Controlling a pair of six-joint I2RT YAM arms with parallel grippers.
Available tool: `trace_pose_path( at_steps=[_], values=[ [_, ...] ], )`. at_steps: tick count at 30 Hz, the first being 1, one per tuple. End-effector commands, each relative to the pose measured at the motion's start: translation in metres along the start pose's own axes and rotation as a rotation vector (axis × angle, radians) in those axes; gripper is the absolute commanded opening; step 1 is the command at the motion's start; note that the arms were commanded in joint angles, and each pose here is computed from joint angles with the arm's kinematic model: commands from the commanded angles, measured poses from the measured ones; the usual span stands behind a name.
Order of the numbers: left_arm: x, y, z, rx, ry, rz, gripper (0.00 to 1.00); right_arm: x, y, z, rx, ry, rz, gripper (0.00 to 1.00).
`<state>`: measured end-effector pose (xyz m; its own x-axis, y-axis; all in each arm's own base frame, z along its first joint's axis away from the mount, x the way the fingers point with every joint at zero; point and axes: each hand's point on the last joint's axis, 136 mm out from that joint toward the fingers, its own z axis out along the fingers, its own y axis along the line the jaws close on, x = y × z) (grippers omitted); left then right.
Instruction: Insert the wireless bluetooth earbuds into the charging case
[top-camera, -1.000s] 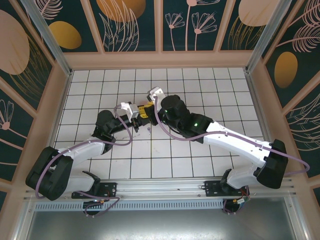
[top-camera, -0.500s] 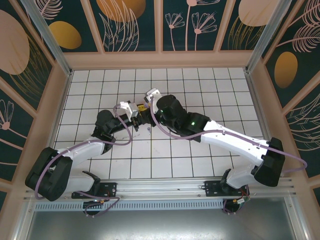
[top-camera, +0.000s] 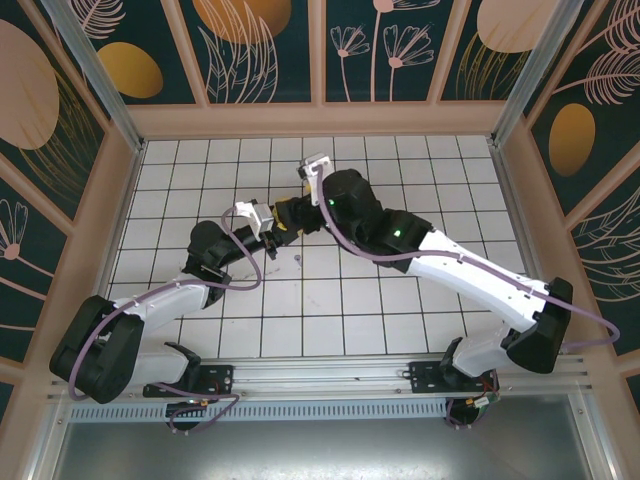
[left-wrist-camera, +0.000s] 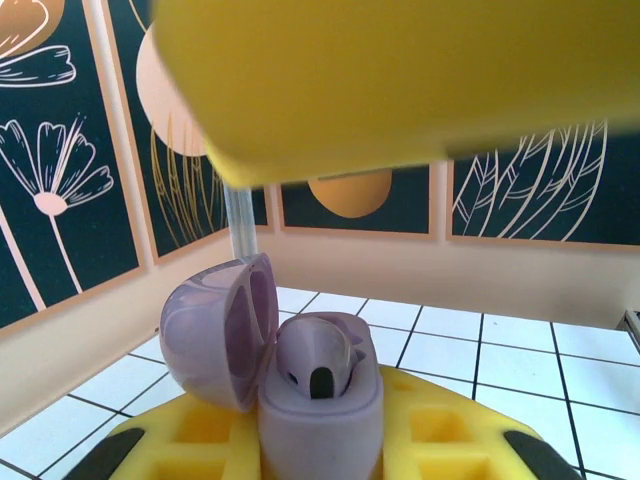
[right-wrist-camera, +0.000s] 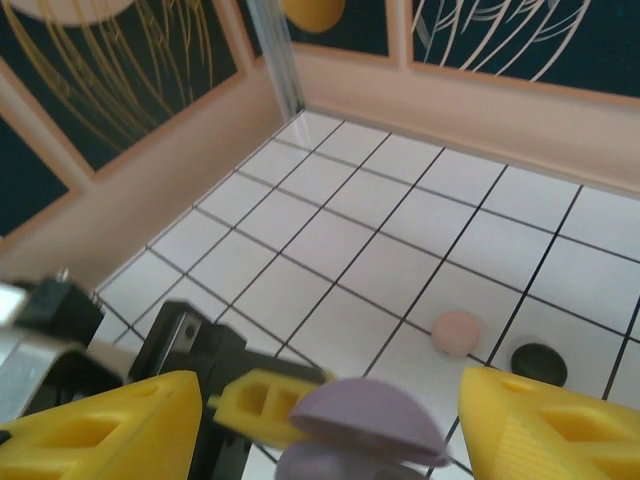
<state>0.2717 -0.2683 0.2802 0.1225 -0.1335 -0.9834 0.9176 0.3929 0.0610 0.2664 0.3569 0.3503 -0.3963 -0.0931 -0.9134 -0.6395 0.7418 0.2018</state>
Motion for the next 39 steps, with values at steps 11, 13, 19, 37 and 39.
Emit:
trace_pose_path(
  at_steps=[11,13,19,37,39],
  values=[
    [-0.017,0.005,-0.002,-0.048,-0.068,0.023,0.00,-0.033,-0.038,-0.040,0.038,-0.114,0.242,0.71],
    [-0.020,0.017,-0.008,-0.134,-0.091,0.028,0.00,-0.017,-0.055,-0.040,0.085,-0.098,0.297,0.71],
    [-0.028,0.036,-0.028,-0.308,-0.151,0.052,0.00,0.058,-0.093,-0.024,0.152,0.052,0.413,0.70],
    [-0.042,0.068,-0.085,-0.612,-0.277,0.014,0.00,0.247,-0.074,0.106,0.129,0.653,0.220,0.53],
    [-0.044,0.072,-0.094,-0.639,-0.292,0.005,0.00,0.251,-0.071,0.114,0.133,0.673,0.198,0.52]
  ],
)
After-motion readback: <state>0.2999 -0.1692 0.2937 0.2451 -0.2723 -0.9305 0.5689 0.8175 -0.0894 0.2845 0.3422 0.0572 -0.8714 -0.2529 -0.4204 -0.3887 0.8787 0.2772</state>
